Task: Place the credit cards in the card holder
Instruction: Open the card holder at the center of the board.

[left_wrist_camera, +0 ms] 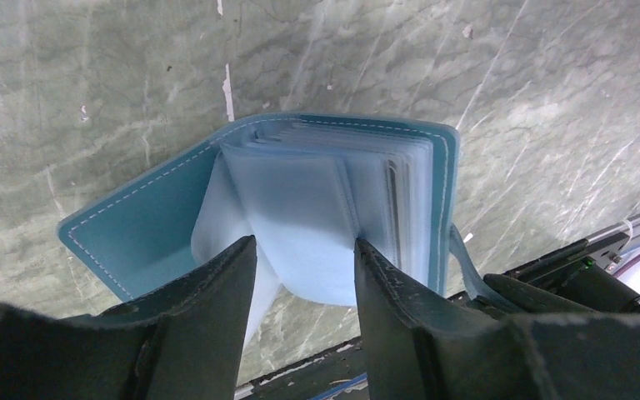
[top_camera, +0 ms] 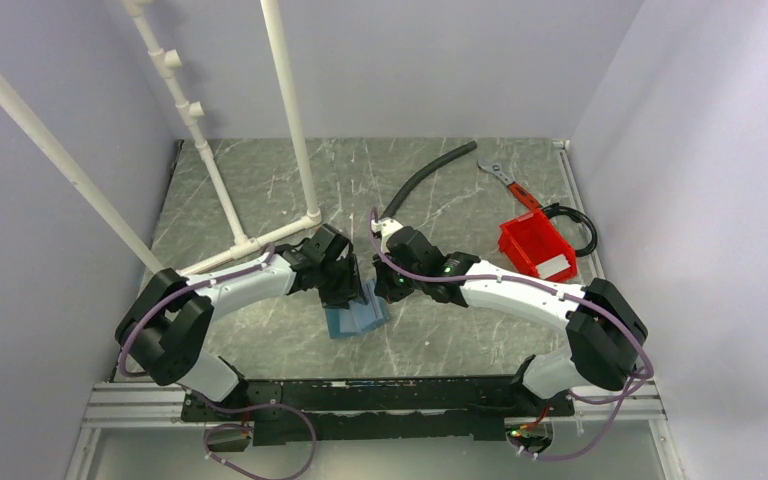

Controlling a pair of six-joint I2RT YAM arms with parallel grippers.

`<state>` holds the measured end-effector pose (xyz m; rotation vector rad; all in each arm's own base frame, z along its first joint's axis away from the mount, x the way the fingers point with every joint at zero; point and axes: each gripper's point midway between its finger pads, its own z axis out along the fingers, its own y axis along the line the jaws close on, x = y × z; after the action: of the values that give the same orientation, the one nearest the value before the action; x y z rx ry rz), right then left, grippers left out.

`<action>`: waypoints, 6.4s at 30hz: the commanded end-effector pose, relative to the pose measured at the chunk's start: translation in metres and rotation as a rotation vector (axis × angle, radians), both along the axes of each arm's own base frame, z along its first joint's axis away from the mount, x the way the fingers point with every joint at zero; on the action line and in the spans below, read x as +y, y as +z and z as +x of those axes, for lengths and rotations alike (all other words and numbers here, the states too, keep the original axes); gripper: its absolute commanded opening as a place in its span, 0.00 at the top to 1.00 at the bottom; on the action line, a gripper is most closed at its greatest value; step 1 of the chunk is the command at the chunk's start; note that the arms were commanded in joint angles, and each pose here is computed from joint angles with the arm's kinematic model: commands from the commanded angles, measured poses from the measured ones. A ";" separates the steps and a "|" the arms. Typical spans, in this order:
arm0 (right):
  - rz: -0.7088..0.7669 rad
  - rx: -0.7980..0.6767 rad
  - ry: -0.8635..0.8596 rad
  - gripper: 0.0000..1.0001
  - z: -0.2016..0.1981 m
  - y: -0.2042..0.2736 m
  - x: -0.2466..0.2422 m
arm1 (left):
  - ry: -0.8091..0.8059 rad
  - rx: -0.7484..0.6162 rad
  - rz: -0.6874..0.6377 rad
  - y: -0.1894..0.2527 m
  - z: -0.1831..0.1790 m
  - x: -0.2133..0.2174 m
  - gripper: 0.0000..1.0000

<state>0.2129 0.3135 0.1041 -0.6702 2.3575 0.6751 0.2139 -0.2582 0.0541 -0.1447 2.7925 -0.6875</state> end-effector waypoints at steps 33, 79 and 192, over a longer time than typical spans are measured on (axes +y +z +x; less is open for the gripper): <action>0.128 -0.089 0.028 1.00 0.005 0.060 0.019 | -0.024 -0.120 -0.097 0.051 -0.016 0.009 0.25; 0.008 0.161 -0.225 1.00 0.022 -0.085 -0.070 | 0.146 0.120 -0.213 -0.041 -0.025 0.023 0.61; 0.293 0.147 -0.036 0.08 0.005 -0.014 -0.027 | -0.015 -0.054 -0.470 0.028 0.037 -0.042 0.66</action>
<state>0.2156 0.2741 0.0641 -0.4144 2.4455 0.9780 0.2437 -0.2955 0.0566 -0.2584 2.5957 -1.3281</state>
